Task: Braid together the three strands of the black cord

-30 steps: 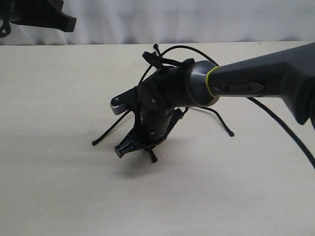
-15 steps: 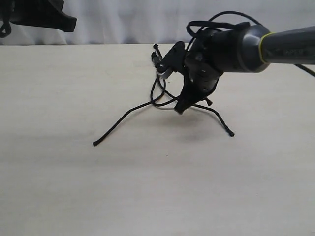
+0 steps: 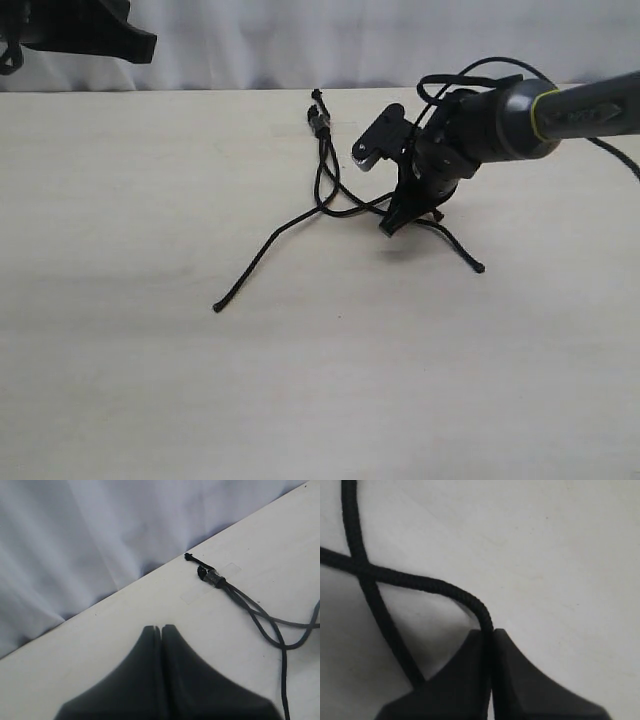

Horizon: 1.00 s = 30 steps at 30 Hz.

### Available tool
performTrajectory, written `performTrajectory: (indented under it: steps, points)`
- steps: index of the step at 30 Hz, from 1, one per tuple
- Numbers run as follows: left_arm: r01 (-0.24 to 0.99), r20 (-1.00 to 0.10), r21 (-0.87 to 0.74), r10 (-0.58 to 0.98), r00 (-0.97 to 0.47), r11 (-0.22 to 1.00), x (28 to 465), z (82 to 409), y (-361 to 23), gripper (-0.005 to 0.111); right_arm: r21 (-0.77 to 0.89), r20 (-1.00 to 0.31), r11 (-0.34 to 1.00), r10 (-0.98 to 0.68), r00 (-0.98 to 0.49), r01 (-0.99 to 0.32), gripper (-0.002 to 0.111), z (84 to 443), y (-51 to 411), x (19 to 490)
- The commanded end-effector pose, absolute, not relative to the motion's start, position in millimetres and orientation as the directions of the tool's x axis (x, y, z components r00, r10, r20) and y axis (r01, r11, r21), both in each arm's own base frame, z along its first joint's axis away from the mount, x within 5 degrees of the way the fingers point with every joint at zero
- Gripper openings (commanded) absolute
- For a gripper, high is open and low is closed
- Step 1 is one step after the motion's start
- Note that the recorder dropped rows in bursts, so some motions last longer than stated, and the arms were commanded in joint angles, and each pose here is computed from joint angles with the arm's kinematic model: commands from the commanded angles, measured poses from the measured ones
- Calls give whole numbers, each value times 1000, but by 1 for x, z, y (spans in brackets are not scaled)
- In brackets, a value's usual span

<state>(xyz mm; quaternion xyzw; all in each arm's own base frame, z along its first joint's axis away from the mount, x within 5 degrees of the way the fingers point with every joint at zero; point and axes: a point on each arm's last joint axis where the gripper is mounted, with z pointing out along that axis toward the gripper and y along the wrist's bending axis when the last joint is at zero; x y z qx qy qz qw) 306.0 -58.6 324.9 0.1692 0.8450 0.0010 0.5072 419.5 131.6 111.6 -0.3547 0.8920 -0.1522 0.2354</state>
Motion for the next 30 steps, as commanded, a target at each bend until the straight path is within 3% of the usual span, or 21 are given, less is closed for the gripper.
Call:
performTrajectory:
  steps: [1, 3, 6, 9, 10, 12, 17, 30]
  points:
    - [279, -865, 165, 275, -420, 946, 305, 325, -58, 0, -419, -236, 695, -704, -669, -584, 4, 94, 129, 415]
    - [279, -865, 165, 275, -420, 946, 305, 325, -58, 0, -382, -179, 706, -690, -701, -597, 4, 90, 127, 409]
    - [278, -866, 165, 274, -418, 946, 305, 326, -58, 0, -175, -92, 711, -700, -708, -681, 4, 94, 146, 385]
    - [278, -866, 165, 274, -418, 946, 305, 326, -58, 0, 10, -147, 590, -798, -584, -808, 4, 117, 187, 359]
    - [278, -866, 164, 273, -418, 947, 305, 326, -58, 0, 16, -205, 506, -843, -498, -863, 4, 130, 204, 351]
    - [278, -866, 163, 273, -420, 947, 305, 326, -58, 0, -42, -273, 482, -848, -454, -875, 4, 148, 210, 352]
    - [278, -866, 163, 273, -420, 947, 305, 326, -58, 0, -81, -351, 583, -776, -524, -809, 4, 184, 178, 365]
    - [278, -866, 163, 273, -420, 947, 305, 326, -58, 0, -125, -420, 697, -682, -598, -707, 4, 190, 133, 391]
